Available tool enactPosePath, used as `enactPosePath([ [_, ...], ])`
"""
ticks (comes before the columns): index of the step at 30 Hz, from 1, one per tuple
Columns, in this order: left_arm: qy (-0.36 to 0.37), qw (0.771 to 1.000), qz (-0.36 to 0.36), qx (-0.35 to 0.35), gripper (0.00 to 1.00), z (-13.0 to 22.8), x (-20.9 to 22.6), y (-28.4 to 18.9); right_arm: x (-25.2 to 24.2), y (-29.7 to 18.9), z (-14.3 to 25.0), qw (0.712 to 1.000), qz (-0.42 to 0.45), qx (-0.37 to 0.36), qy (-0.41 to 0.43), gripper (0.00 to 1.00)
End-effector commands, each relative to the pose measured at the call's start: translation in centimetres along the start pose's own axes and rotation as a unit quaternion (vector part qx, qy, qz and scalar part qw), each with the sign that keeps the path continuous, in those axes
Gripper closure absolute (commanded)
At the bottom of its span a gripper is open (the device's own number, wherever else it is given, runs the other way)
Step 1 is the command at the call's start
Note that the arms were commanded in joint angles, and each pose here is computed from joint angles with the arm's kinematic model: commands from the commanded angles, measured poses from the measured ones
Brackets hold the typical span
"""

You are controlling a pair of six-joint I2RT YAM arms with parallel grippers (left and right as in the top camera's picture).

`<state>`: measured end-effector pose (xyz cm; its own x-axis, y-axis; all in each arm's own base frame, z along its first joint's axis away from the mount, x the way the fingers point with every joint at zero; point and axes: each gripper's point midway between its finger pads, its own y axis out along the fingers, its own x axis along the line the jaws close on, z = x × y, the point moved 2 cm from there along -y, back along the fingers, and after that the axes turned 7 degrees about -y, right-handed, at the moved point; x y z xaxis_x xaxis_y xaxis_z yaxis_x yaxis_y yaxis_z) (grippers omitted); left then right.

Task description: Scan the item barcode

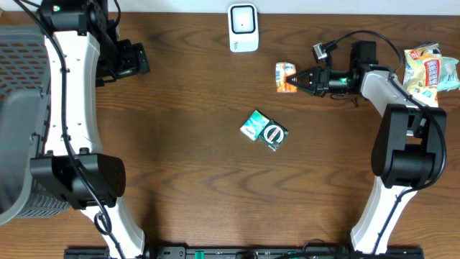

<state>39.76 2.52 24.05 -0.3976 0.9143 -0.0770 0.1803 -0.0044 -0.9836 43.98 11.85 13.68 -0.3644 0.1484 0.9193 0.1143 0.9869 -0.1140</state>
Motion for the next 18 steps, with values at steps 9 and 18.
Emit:
enactPosePath([
  [9, 0.001, 1.0, -0.005, 0.001, 0.02, -0.1, 0.3, 0.1, 4.2, 5.2, -0.4, 0.995, -0.081, 0.056, -0.009, 0.99],
  [18, 0.001, 1.0, -0.006, 0.001, 0.02, -0.1, 0.3, 0.1, 9.0, 7.3, -4.5, 0.987, -0.099, 0.067, -0.103, 0.99],
])
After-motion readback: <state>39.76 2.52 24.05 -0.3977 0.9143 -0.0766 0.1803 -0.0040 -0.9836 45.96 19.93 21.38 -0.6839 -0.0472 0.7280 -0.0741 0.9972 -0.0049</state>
